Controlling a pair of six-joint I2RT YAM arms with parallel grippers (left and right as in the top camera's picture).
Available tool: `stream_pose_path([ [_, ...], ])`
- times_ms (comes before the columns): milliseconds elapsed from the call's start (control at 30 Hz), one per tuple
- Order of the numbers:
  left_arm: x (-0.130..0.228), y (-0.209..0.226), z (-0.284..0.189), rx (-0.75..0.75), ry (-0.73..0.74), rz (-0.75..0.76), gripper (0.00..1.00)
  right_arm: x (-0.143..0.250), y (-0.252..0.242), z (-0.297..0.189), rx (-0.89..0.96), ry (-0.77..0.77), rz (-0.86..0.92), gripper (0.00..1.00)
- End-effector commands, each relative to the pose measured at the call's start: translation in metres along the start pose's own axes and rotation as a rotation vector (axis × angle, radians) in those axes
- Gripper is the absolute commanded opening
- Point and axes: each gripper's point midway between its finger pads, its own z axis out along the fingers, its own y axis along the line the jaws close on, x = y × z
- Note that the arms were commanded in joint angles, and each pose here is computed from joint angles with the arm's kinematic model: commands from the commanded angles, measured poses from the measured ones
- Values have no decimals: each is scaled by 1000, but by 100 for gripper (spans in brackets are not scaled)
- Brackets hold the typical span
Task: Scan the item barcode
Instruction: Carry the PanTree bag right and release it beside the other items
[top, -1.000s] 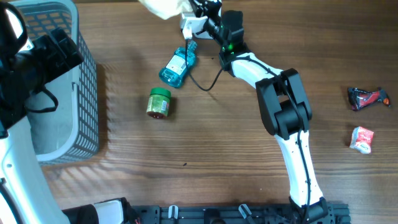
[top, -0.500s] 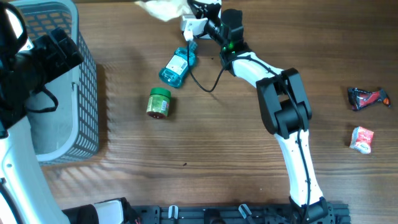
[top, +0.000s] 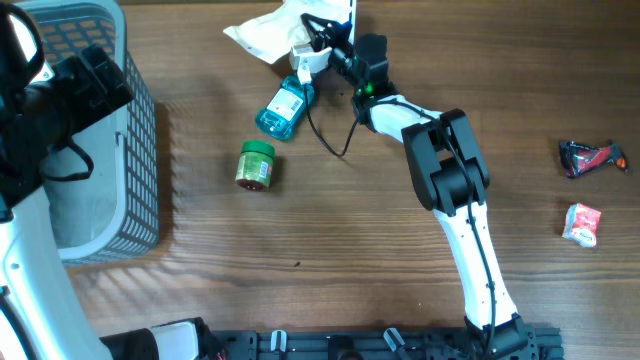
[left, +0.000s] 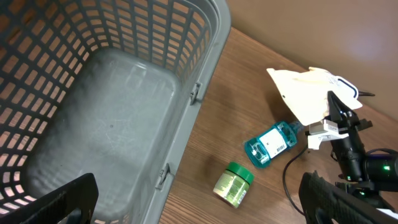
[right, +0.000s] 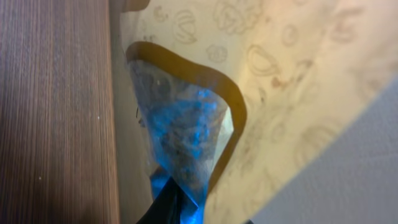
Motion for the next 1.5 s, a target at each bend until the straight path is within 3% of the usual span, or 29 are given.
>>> stream_pose_path([
  [0, -3, 1, -2, 2, -9, -8, 100, 0, -67, 1, 102, 35, 2, 5],
  [200, -3, 1, -2, 2, -9, -8, 100, -31, -156, -6, 183, 15, -26, 4],
  [333, -3, 1, -2, 2, -9, -8, 100, -44, -230, -22, 296, 83, 151, 5],
  [467, -3, 1, -2, 3, -8, -8, 100, -1, -304, -70, 476, 349, 462, 5],
  [667, -3, 1, -2, 2, -9, -8, 100, 93, -322, -183, 570, 849, 795, 5],
  [833, -3, 1, -2, 3, -8, -8, 100, 172, -277, -326, 626, 1379, 973, 5],
  [967, -3, 1, -2, 2, -9, -8, 100, 200, -193, -473, 741, 1876, 1305, 5],
  [1167, -3, 1, -2, 3, -8, -8, 100, 208, -104, -600, 851, 2237, 1459, 5],
  [1300, -3, 1, -2, 3, -8, -8, 100, 202, -54, -631, 839, 2318, 1527, 5],
  [1333, -3, 1, -2, 2, -9, -8, 100, 201, -42, -635, 838, 2327, 1533, 22],
  [1367, -3, 1, -2, 3, -8, -8, 100, 201, -37, -637, 837, 2327, 1532, 76],
  [1400, -3, 1, -2, 2, -9, -8, 100, 203, -36, -636, 841, 2317, 1535, 100],
  [1467, -3, 1, -2, 2, -9, -8, 100, 207, -39, -634, 861, 2290, 1540, 100],
])
